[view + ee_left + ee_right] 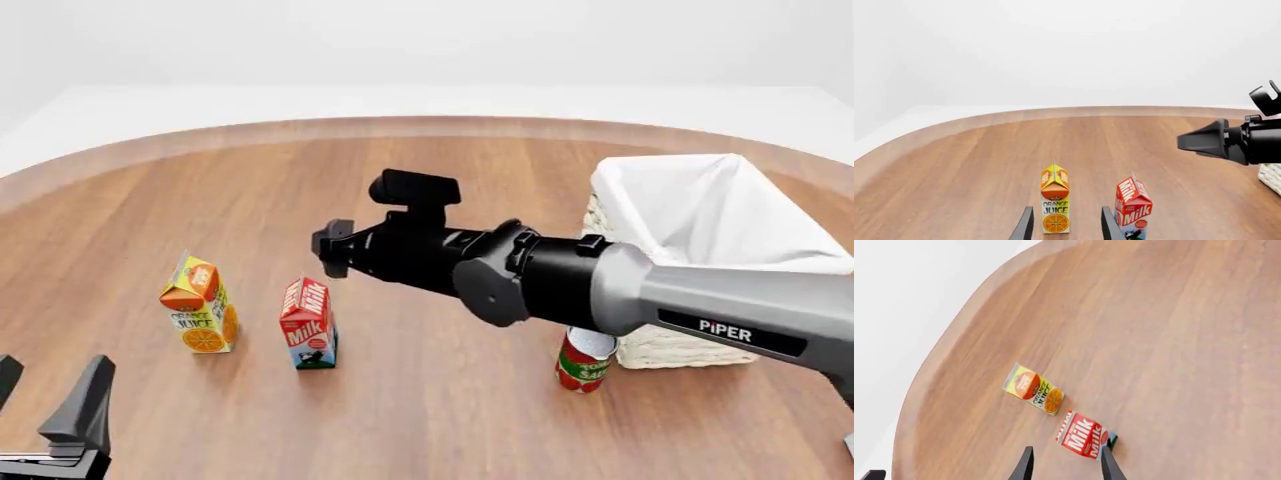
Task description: Pick the milk and place it in the basket.
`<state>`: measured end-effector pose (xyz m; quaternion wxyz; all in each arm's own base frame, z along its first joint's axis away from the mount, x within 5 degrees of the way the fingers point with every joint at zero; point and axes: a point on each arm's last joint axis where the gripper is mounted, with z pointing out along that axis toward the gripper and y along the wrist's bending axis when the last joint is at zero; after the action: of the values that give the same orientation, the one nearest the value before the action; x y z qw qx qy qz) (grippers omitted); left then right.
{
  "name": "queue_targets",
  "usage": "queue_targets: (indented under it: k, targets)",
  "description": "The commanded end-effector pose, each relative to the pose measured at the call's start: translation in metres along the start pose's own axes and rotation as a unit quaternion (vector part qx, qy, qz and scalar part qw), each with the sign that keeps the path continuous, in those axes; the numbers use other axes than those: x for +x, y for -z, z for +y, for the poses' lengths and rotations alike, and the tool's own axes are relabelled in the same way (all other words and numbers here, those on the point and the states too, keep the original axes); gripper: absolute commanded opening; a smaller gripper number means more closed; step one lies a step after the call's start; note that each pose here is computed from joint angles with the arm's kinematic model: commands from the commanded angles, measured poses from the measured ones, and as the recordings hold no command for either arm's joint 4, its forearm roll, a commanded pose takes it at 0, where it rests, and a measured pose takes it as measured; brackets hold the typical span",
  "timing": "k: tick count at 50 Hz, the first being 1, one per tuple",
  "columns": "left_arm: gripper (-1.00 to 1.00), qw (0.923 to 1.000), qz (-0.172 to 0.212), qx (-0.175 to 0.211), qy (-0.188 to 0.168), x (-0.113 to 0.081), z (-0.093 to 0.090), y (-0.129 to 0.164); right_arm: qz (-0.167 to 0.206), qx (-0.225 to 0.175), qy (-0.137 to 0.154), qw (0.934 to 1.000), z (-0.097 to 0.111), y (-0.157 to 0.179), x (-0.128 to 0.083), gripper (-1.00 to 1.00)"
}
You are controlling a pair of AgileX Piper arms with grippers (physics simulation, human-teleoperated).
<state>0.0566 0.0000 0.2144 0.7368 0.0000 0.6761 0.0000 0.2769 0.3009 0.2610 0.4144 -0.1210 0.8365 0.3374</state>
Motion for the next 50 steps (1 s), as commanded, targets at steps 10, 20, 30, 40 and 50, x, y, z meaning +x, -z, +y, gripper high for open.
queue_targets:
  k: [10, 20, 30, 40, 50]
  targets:
    - [1.00, 1.0000, 0.000, 0.000, 0.000, 0.000, 0.000, 0.000, 0.006, 0.003, -0.020, 0.9998, -0.003, -0.028, 0.007, 1.00]
    - [1.00, 1.0000, 0.000, 0.000, 0.000, 0.000, 0.000, 0.000, 0.023, 0.005, -0.027, 0.9994, -0.002, -0.041, 0.018, 1.00]
    - [1.00, 1.0000, 0.000, 0.000, 0.000, 0.000, 0.000, 0.000, 0.027, 0.012, -0.033, 0.9990, -0.008, -0.048, 0.022, 1.00]
    - [1.00, 1.0000, 0.000, 0.000, 0.000, 0.000, 0.000, 0.000, 0.030, 0.014, -0.036, 0.9988, -0.010, -0.055, 0.026, 1.00]
    - [1.00, 1.0000, 0.000, 0.000, 0.000, 0.000, 0.000, 0.000, 0.033, 0.013, -0.037, 0.9987, -0.008, -0.062, 0.029, 1.00]
